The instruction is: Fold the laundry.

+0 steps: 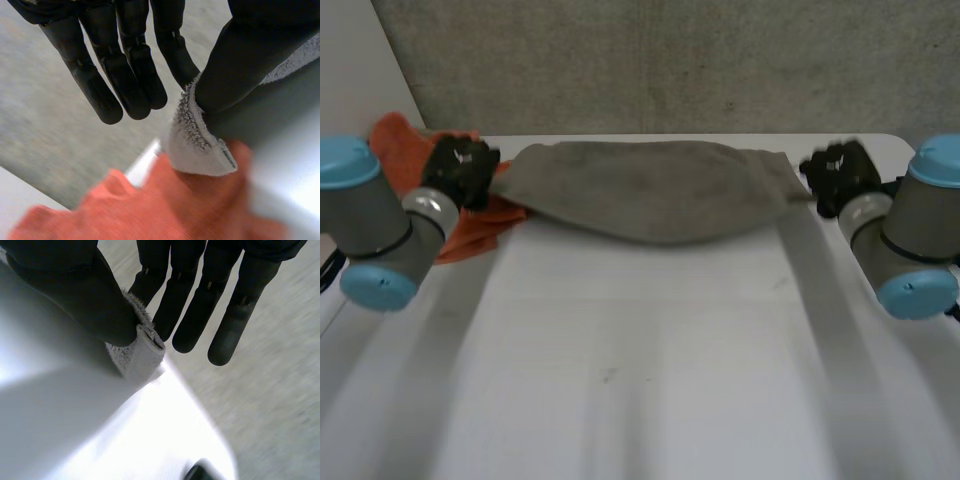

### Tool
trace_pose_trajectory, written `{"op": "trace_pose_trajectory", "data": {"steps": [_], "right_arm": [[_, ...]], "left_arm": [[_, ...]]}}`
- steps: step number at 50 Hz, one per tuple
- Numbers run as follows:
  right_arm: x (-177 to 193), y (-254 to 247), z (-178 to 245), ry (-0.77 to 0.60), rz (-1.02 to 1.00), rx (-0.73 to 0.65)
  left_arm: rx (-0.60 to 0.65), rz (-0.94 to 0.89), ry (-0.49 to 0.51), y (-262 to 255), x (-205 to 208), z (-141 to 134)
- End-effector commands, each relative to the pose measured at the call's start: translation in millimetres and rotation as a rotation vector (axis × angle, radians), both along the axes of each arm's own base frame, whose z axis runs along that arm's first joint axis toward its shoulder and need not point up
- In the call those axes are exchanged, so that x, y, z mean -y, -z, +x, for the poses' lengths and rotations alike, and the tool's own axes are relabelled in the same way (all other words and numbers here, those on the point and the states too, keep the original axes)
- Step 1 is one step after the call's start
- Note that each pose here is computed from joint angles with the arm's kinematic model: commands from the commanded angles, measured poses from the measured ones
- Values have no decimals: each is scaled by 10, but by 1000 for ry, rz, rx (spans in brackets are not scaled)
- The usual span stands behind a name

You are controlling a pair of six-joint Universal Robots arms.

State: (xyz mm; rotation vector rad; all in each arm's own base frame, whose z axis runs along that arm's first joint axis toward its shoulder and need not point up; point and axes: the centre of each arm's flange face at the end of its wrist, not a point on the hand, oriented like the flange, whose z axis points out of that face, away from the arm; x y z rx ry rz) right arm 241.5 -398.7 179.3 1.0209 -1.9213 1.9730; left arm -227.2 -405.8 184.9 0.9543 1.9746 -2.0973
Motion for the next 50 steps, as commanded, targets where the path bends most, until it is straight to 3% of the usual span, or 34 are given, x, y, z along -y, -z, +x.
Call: {"op": "trace_pose_trajectory", "data": {"steps": [1, 9, 15, 23, 35, 50], "right_arm": [[-494, 56, -308, -2, 259, -182], [-1267, -108, -752, -124, 475, -498], [-1449, -110, -876, -224, 458, -628], [-1178, -22, -777, -161, 396, -504], [-341, 3, -538, -9, 143, -291], [340, 178, -204, 61, -37, -236]], "left_arm": [[196, 192, 42, 81, -621, 141], [468, 516, 131, -45, -1614, 359], [585, 618, 215, -132, -2018, 411], [559, 462, 187, -160, -1622, 241], [452, 291, 58, -148, -687, -149], [418, 122, -41, -56, -13, -530]]}}
